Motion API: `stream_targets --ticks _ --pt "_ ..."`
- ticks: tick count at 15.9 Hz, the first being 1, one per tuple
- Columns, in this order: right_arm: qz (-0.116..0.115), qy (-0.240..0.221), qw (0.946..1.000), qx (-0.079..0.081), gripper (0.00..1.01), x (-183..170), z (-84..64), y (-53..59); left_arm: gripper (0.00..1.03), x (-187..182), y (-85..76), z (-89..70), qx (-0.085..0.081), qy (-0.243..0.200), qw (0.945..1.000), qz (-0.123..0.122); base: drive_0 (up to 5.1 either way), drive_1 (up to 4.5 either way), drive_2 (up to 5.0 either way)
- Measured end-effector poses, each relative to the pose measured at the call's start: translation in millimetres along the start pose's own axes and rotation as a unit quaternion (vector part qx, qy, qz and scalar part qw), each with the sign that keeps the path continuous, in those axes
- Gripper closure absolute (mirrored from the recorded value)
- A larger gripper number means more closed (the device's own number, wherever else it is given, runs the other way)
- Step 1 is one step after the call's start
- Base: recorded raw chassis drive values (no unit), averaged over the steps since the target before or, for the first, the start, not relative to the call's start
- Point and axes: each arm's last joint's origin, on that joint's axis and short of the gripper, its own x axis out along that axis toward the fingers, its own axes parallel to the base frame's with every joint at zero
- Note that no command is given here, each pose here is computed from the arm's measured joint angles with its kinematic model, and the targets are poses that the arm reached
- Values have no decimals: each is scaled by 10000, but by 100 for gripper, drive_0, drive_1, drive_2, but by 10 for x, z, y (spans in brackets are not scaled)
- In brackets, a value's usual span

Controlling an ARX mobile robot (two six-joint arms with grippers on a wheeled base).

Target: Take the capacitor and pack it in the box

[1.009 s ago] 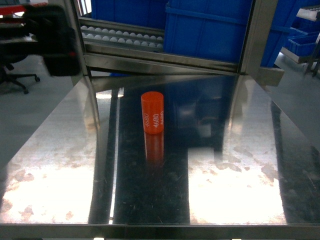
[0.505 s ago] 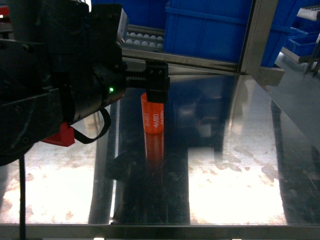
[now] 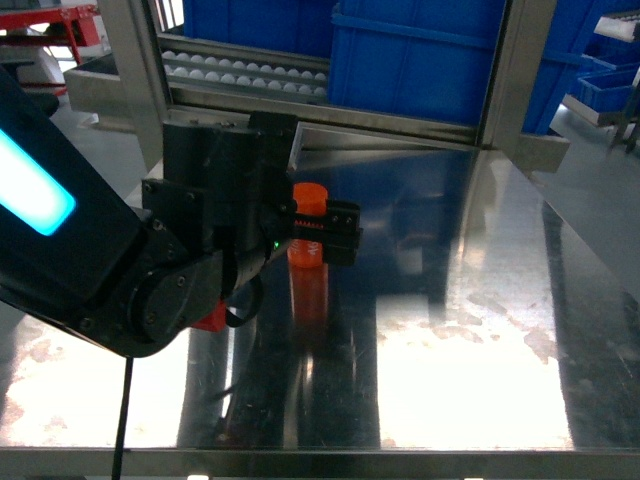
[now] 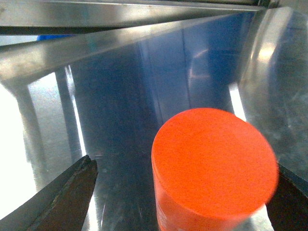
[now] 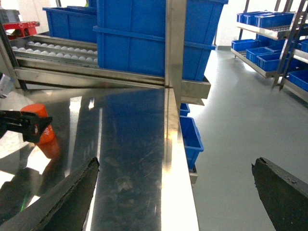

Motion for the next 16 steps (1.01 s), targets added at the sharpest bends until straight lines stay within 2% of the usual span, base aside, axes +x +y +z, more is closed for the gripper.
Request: stream_targets --ticks 3,5,6,7,8,10,11,12,13,15,16 --pt "0 2 10000 0 3 0 0 0 5 233 -3 -155 -23 64 9999 74 0 0 0" --pt "0 0 10000 -2 3 0 0 0 5 284 -1 -174 -16 119 9999 98 0 0 0" --pt "0 0 10000 0 3 0 0 0 9 287 2 -170 -19 74 9999 93 0 0 0" --pt "2 2 10000 -2 3 0 0 0 18 288 3 -158 -34 -22 10000 89 0 0 0" --pt "0 0 10000 0 3 0 0 0 33 273 9 -149 -27 -160 9998 65 0 0 0" --pt "0 2 10000 -2 3 0 0 0 56 154 -9 -182 74 -240 9996 123 0 0 0" --pt "2 0 10000 -2 3 0 0 0 59 59 9 -157 69 -237 9994 253 0 0 0" --pt "0 0 10000 -2 3 0 0 0 59 -37 22 -95 60 -293 9991 308 0 0 0" --pt "0 2 10000 -2 3 0 0 0 59 -184 41 53 35 -422 9986 306 0 0 0" --pt "2 2 10000 -2 3 0 0 0 59 -568 110 476 -61 -896 9954 333 0 0 0" --pt "0 0 10000 -2 3 0 0 0 59 -842 163 702 -119 -1135 9924 450 0 0 0"
